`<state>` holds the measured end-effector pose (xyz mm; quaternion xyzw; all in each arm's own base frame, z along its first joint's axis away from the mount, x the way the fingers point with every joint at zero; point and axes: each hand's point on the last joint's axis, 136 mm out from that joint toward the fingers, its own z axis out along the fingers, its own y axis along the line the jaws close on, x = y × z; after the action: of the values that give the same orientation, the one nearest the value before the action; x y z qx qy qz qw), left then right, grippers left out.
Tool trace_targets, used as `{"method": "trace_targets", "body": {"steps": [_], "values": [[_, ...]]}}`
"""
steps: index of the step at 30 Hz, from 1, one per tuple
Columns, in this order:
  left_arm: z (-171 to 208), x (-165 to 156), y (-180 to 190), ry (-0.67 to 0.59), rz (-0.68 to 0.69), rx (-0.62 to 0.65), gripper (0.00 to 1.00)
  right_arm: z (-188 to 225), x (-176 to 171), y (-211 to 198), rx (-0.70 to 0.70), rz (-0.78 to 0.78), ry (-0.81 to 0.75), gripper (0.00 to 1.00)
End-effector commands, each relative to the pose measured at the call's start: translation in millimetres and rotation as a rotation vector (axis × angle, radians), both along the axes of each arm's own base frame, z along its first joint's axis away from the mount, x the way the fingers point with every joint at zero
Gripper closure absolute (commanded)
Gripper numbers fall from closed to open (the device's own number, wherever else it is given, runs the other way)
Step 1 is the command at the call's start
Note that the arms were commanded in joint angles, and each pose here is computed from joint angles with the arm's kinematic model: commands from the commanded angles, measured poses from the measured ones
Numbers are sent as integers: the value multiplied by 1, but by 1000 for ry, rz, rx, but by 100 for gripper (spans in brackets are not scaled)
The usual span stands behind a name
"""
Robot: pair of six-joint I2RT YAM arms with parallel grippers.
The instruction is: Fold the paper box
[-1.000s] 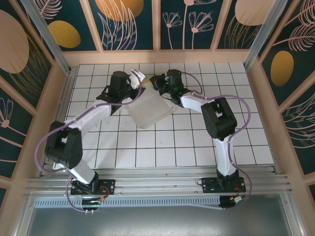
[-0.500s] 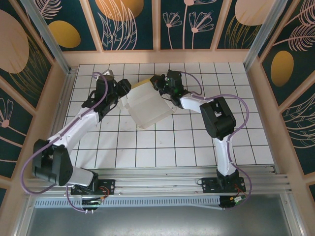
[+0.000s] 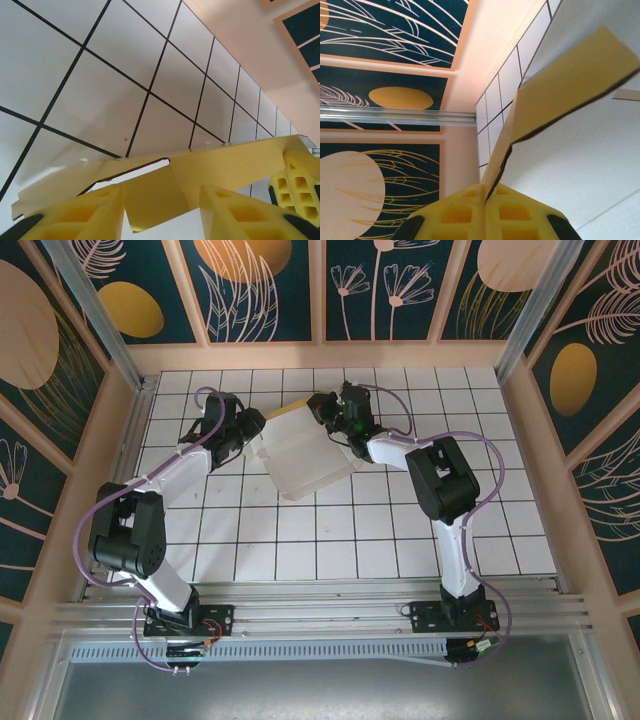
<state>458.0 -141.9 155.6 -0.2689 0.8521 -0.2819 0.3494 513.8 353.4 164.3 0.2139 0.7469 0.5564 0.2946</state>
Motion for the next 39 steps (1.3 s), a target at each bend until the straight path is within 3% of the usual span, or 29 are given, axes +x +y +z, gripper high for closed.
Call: {"method": "trace_targets", "body": {"steps": [1,5,10,19,23,25,28,29,39], "values": [[8,9,-15,-28,-40,-76,61,-21,-3,5,-44,20,-2,98],[9,14,-22,-28,-73,-92,63,-21,-3,6,-43,27,-2,98],[16,18,-22,-60,-78,-76,55,-19,-3,6,-51,24,-9,98],[-4,26,-24,-31,-79,-65,72,-21,-3,8,-55,27,-3,98],[-13,26,-21,-17,-81,-38,74,-24,-5,7,-54,28,2,97],[-12,25,-19,-27,-82,-17,74,-25,-6,7,-50,30,4,92],[-12,24,-13,-33,-75,26,72,-24,-9,8,-27,39,13,74],[-12,23,-12,-32,-75,40,71,-21,-10,9,-11,43,13,72],[-16,20,-12,-21,-93,54,70,-7,-14,31,43,80,-1,75]]}}
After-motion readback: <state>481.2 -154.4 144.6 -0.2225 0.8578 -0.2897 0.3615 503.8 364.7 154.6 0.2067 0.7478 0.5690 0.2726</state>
